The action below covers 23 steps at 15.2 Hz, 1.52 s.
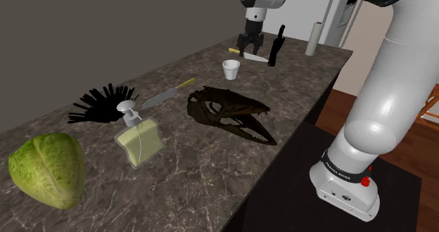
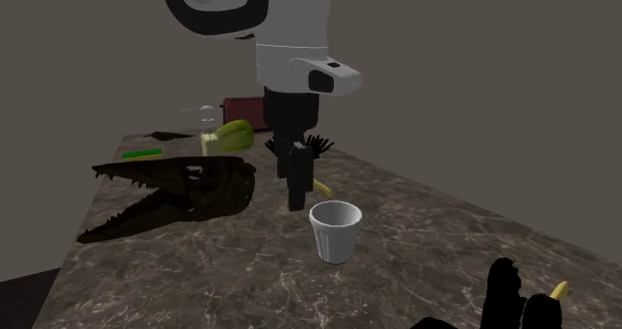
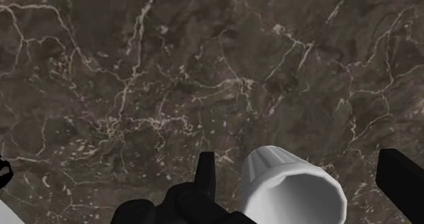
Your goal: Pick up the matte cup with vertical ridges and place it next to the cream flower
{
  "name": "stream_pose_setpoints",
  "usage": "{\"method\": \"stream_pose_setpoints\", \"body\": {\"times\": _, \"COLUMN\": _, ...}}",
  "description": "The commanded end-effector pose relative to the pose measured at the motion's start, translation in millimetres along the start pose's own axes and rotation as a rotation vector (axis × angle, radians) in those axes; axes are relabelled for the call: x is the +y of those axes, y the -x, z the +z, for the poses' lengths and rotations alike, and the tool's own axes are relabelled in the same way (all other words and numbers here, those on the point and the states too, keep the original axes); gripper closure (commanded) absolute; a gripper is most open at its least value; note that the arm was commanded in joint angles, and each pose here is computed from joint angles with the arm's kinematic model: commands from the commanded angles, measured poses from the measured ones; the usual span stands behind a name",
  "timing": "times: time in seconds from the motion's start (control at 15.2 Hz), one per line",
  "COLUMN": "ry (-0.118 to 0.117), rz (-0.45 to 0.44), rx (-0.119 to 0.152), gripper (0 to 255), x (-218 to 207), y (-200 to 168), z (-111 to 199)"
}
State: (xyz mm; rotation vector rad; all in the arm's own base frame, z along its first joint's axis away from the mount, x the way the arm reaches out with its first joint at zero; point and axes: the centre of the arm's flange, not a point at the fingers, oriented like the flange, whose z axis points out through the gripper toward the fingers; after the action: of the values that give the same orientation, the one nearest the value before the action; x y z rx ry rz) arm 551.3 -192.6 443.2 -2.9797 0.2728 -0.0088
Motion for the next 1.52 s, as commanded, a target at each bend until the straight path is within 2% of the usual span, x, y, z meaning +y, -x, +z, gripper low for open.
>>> {"method": "stream_pose_setpoints", "body": {"times": 0.0, "ry": -0.013, "rz": -0.005, "rx": 0.003, "gripper": 0, "x": 8.2, "y": -23.9, "z": 11.0}}
{"method": "stream_pose_setpoints", "body": {"times": 0.4, "ry": -0.052, "rz": -0.015, "rx": 0.008, "gripper": 0, "x": 32.2, "y": -91.8, "z": 46.4}}
{"method": "stream_pose_setpoints", "body": {"times": 0.92, "ry": -0.054, "rz": -0.015, "rx": 0.008, "gripper": 0, "x": 31.0, "y": -94.8, "z": 87.8}}
{"method": "stream_pose_setpoints", "body": {"times": 1.45, "ry": -0.054, "rz": -0.015, "rx": 0.008, "gripper": 0, "x": 31.0, "y": -94.8, "z": 87.7}}
